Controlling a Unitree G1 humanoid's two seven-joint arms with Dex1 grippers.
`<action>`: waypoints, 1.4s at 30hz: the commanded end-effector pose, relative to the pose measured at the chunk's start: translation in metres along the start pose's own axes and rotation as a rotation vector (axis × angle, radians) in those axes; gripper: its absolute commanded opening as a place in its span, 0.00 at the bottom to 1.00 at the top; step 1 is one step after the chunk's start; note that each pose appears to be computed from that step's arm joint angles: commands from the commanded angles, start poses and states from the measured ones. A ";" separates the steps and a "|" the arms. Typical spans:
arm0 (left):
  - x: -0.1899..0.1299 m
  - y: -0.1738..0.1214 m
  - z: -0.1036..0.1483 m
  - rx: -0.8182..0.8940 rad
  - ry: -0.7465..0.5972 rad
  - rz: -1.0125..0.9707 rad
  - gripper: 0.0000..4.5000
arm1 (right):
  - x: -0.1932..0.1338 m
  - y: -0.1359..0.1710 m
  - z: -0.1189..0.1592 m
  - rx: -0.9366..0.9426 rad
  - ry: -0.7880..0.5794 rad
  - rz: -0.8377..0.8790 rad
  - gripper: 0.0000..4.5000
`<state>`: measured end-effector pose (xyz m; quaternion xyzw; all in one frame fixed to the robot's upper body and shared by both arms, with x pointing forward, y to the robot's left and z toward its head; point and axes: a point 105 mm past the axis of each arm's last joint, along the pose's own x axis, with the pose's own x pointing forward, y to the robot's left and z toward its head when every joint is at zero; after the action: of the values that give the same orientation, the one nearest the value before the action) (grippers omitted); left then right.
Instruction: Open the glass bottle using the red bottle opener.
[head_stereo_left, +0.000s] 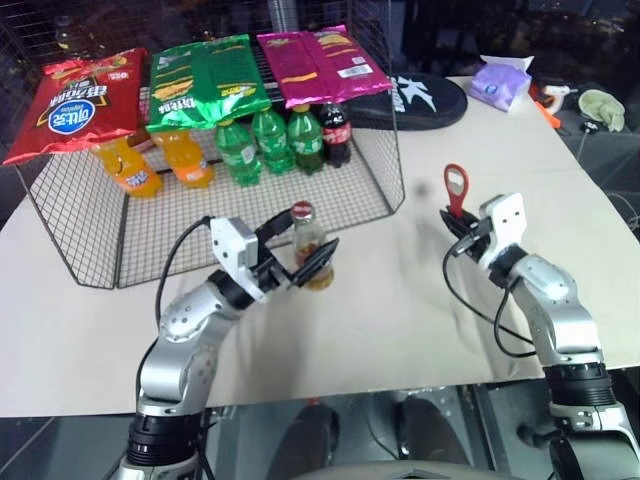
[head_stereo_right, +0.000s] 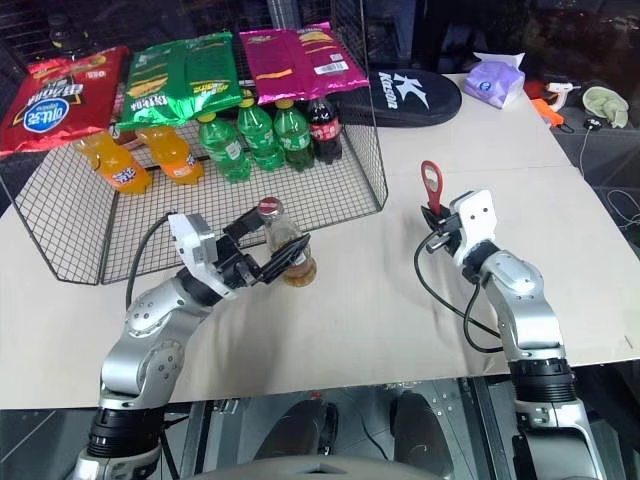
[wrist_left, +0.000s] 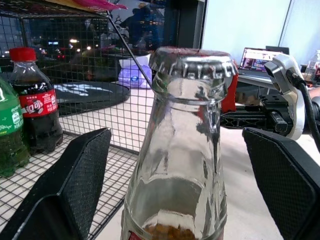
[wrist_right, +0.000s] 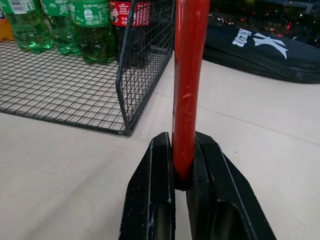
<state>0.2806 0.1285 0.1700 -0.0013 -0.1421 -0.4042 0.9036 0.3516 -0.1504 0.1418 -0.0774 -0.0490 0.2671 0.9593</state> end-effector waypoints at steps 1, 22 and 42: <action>-0.001 -0.003 0.016 0.054 -0.052 -0.006 0.97 | 0.001 0.001 0.014 -0.029 -0.046 0.011 0.06; -0.004 -0.007 0.021 0.107 -0.087 -0.011 0.62 | 0.005 0.006 0.014 -0.028 -0.042 0.040 0.06; -0.007 -0.006 0.006 0.125 -0.023 -0.005 0.25 | 0.032 0.084 0.060 -0.320 -0.203 0.274 0.06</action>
<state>0.2705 0.1296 0.1806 0.0395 -0.1957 -0.3970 0.8959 0.3340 -0.0610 0.1671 -0.1878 -0.1311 0.3899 0.8919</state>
